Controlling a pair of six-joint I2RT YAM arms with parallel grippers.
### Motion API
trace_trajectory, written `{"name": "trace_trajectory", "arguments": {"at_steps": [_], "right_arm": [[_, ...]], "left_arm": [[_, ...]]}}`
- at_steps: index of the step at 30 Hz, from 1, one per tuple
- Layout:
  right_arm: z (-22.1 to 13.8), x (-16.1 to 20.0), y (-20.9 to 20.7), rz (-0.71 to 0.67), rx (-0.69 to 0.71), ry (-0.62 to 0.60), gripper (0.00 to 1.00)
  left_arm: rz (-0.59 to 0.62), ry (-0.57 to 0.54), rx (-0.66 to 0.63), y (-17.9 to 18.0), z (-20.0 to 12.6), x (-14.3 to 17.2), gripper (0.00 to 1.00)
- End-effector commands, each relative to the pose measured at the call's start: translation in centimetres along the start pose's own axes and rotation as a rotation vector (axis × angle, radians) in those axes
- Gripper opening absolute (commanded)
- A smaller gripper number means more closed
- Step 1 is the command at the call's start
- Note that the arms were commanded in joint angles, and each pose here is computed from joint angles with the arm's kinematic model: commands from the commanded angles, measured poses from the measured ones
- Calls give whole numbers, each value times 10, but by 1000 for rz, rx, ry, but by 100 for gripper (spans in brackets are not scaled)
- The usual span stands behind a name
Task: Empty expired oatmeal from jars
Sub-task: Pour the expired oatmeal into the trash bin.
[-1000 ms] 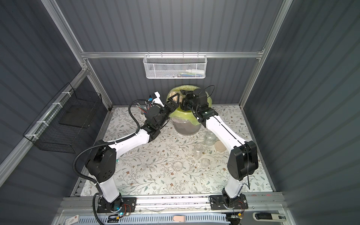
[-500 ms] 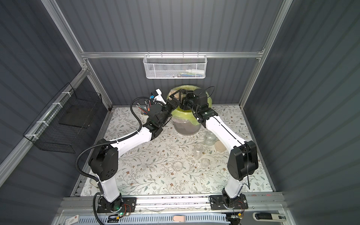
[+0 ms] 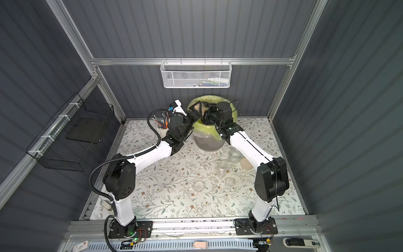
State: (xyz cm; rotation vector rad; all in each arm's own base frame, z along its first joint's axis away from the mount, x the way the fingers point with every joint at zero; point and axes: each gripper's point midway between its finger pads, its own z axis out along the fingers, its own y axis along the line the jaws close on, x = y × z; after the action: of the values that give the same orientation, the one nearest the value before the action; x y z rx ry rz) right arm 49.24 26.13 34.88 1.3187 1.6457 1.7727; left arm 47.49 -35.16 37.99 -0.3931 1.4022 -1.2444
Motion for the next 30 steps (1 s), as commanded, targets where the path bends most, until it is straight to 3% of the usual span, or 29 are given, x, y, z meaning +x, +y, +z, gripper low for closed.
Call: {"name": "trace_trajectory", "arguments": {"at_steps": [1,15,23,30], "right_arm": [[-7,15,23,-23,-61,37,50],[-5,19,27,-4,-86,66,58],[1,21,21,21,-57,89,76],[0,20,18,27,-55,88,87]], "left_arm": [[-4,3,-22,-2,4,2,61],[-21,37,-69,2,11,7,37],[9,29,-87,2,11,4,26],[20,20,-77,1,15,3,26]]}}
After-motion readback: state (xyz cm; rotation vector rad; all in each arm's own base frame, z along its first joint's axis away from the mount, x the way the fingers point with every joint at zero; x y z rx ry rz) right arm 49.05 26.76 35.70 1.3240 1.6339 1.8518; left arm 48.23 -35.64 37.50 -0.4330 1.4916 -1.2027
